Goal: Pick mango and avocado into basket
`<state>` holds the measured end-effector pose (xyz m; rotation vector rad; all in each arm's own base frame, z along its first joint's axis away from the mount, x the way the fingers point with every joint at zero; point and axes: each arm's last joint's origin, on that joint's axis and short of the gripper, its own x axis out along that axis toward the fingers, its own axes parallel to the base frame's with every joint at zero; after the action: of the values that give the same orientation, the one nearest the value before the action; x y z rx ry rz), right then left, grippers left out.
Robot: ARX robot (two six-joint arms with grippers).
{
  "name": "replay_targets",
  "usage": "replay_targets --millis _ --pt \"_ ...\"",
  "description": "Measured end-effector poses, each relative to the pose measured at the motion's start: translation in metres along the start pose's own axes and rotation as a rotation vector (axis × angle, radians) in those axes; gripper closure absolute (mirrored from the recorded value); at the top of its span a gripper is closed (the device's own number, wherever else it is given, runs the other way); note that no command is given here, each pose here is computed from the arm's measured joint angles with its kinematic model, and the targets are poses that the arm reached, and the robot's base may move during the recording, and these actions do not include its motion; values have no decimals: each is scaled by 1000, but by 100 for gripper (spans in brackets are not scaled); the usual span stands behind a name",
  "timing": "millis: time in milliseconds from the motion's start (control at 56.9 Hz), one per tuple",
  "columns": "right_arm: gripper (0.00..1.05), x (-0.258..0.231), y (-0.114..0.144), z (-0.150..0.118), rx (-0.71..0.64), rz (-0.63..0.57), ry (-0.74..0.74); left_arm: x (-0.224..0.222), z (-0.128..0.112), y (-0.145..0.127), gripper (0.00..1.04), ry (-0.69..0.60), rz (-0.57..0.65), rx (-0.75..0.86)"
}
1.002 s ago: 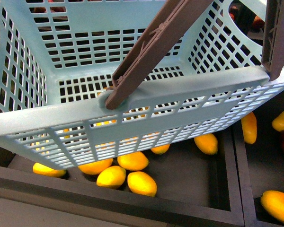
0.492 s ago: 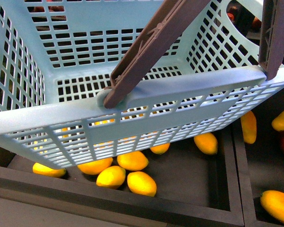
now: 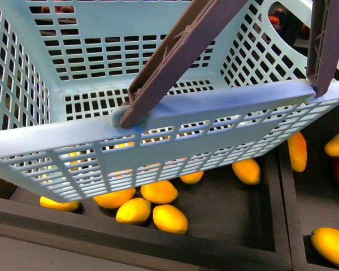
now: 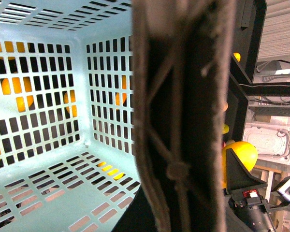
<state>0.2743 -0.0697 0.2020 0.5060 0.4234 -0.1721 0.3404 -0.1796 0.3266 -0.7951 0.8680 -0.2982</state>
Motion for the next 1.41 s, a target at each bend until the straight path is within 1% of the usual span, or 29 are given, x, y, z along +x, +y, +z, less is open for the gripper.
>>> replay_targets --millis 105,440,510,580,844,967,1072,1090,1178,1248,1301,1407 --pt "42 -5 18 -1 7 51 4 0 0 0 99 0 0 0" --pt "42 -19 93 -11 -9 253 24 0 0 0 99 3 -2 0" --pt "42 -21 104 -11 -10 281 23 0 0 0 99 2 -1 0" --pt "42 -25 121 -17 -25 314 25 0 0 0 99 0 0 0" --pt "42 -24 153 -42 -96 387 40 0 0 0 99 1 -1 0" --pt "42 -14 161 -57 -131 380 73 0 0 0 99 2 -1 0" --pt "42 -4 165 -64 -141 366 94 0 0 0 99 1 -1 0" --pt "40 -3 166 -64 -143 363 93 0 0 0 99 1 -1 0" --pt "22 -1 170 -61 -140 363 81 0 0 0 99 1 0 0" --pt "11 -2 172 -59 -137 368 73 0 0 0 99 -1 0 0" --pt "6 -3 172 -58 -135 370 70 0 0 0 99 -1 0 0" --pt "8 -4 169 -53 -122 368 59 1 0 1 99 3 3 5"
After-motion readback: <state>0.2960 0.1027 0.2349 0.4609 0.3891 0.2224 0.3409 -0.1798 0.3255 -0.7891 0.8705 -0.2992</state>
